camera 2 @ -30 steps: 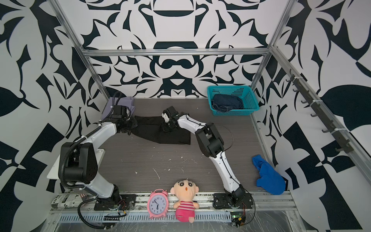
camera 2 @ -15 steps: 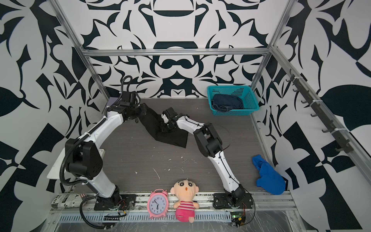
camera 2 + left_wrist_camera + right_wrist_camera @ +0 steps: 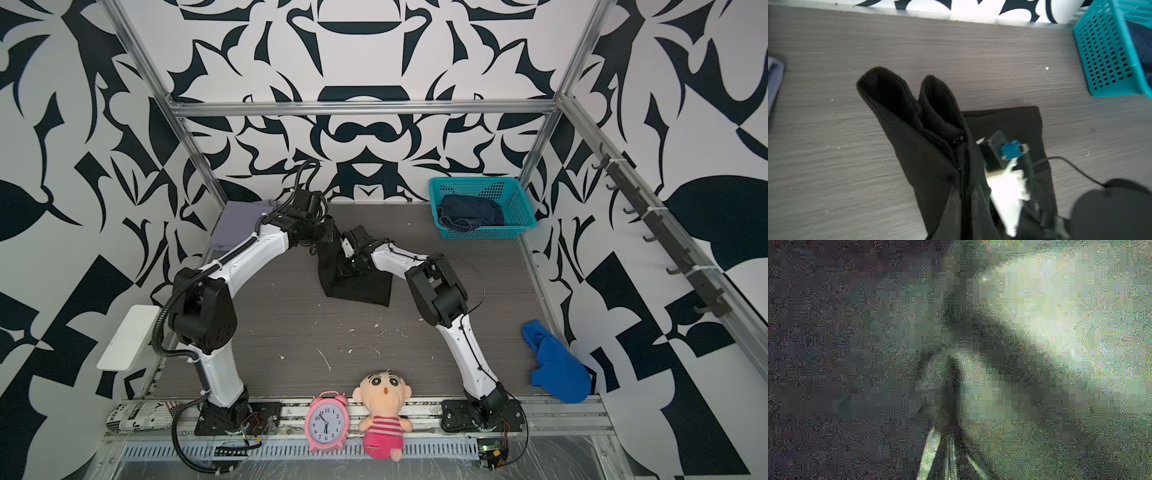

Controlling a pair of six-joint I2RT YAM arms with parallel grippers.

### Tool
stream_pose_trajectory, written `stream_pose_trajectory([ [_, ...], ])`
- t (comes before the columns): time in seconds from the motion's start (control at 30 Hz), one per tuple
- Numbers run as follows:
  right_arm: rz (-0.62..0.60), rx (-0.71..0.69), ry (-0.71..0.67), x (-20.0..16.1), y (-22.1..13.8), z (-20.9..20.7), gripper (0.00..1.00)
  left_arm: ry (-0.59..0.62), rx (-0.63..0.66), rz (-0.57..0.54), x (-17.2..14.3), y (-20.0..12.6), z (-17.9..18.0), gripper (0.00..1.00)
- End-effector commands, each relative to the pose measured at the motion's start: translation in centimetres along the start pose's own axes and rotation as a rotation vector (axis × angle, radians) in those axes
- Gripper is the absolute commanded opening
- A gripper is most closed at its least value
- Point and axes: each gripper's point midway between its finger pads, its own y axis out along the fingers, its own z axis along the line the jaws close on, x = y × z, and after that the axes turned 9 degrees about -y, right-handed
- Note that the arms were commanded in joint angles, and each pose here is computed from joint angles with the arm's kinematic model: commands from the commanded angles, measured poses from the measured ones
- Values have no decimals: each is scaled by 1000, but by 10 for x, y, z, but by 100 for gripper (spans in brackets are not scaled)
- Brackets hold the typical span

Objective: Fold and stack skirts
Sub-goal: Fold the skirt at the center of the table.

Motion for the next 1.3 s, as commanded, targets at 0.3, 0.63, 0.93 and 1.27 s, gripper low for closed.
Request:
stream_pose_trajectory([
  [0.3, -183, 144, 13, 45, -97, 16, 14, 86, 27, -74, 3, -48, 5, 0],
  [0.63, -123, -28, 201, 4, -89, -59, 6, 370, -40, -57, -20, -48, -58, 0],
  [0.93, -80, -34, 253, -15, -54, -82, 3, 394, -10, 0, -33, -14, -73, 0],
  [1.27, -66, -26, 280, -21, -43, -93, 2, 480, -48, -1, -48, -12, -112, 0],
])
